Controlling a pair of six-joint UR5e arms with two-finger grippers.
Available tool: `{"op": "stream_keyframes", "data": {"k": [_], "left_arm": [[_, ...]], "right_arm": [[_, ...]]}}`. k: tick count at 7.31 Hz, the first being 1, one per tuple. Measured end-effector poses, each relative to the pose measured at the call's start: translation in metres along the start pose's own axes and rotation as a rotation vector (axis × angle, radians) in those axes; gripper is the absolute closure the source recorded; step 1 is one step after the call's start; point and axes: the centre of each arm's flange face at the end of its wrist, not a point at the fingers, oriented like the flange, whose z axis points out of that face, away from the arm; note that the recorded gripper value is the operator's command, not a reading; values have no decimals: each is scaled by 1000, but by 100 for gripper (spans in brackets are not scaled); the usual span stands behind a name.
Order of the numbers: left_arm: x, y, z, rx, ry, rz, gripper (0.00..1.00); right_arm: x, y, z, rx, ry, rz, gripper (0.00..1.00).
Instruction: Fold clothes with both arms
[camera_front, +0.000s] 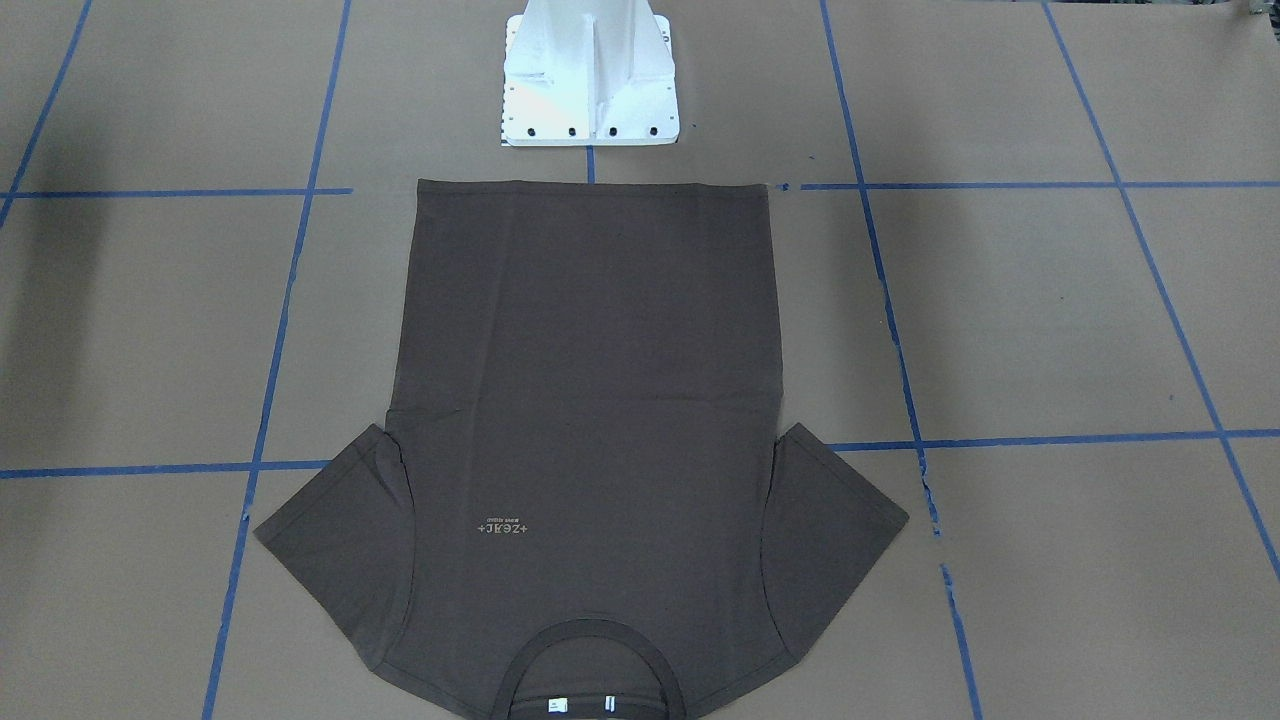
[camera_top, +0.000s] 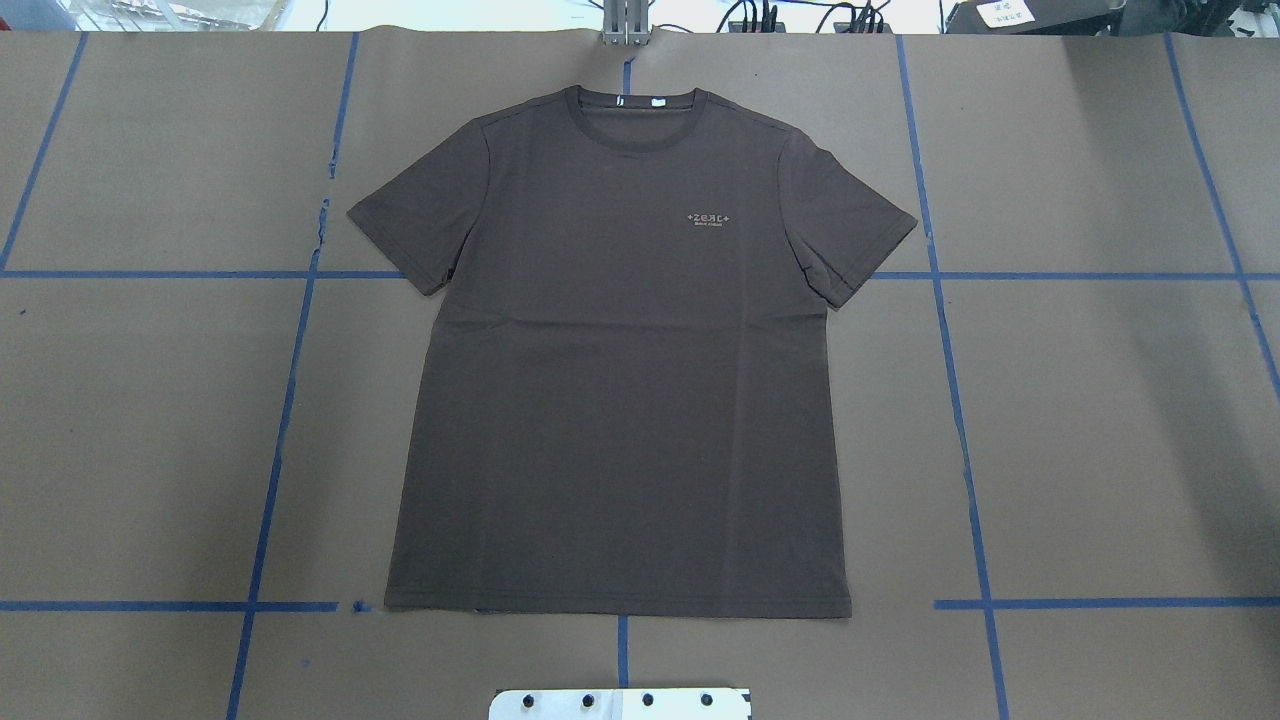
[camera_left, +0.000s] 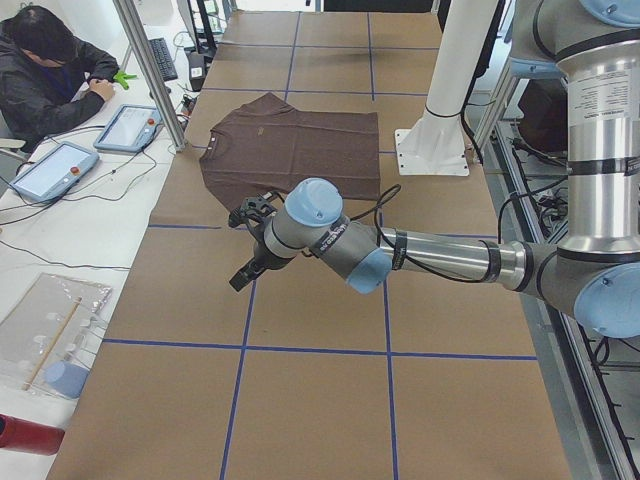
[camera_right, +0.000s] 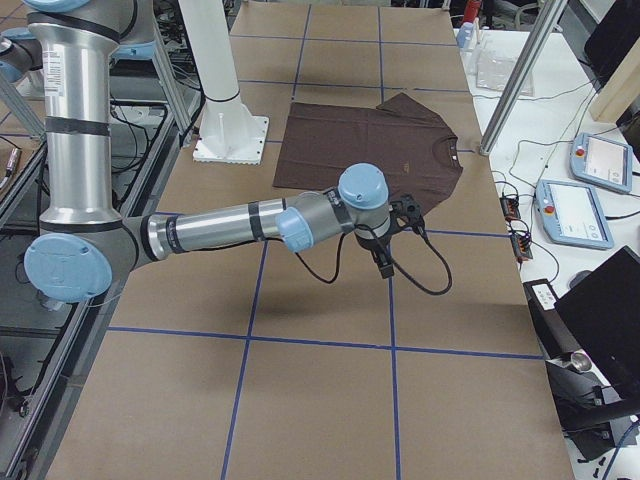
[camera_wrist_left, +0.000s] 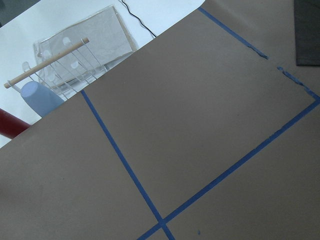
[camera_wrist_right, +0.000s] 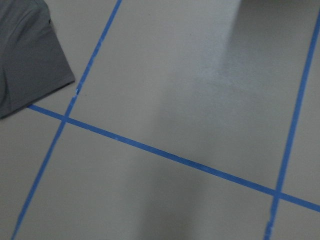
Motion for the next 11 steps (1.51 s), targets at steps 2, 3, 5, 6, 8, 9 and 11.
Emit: {"op": "stream_keyframes", "data": {"k": [2, 3, 5, 6, 8, 9, 11], "left_arm": [[2, -1, -1, 6, 7, 6, 0], [2, -1, -1, 7, 7, 7, 0], [2, -1, -2, 8, 8, 11, 0], [2, -1, -2, 8, 8, 12, 0], [2, 0, -1, 8, 8, 14, 0], [2, 1, -2, 10, 7, 17, 0], [3, 2, -2, 12, 7, 20, 0]], "right_arm": [[-82, -53, 42, -4, 12, 107, 1], [-127, -73, 75, 37, 64, 164, 6], [-198, -116, 161, 156, 68, 271, 20], [-212, -130, 198, 196, 50, 300, 30], [-210, -129, 246, 223, 56, 312, 33], [-208, -125, 262, 223, 74, 313, 34], [-208, -115, 284, 218, 108, 309, 34]]}}
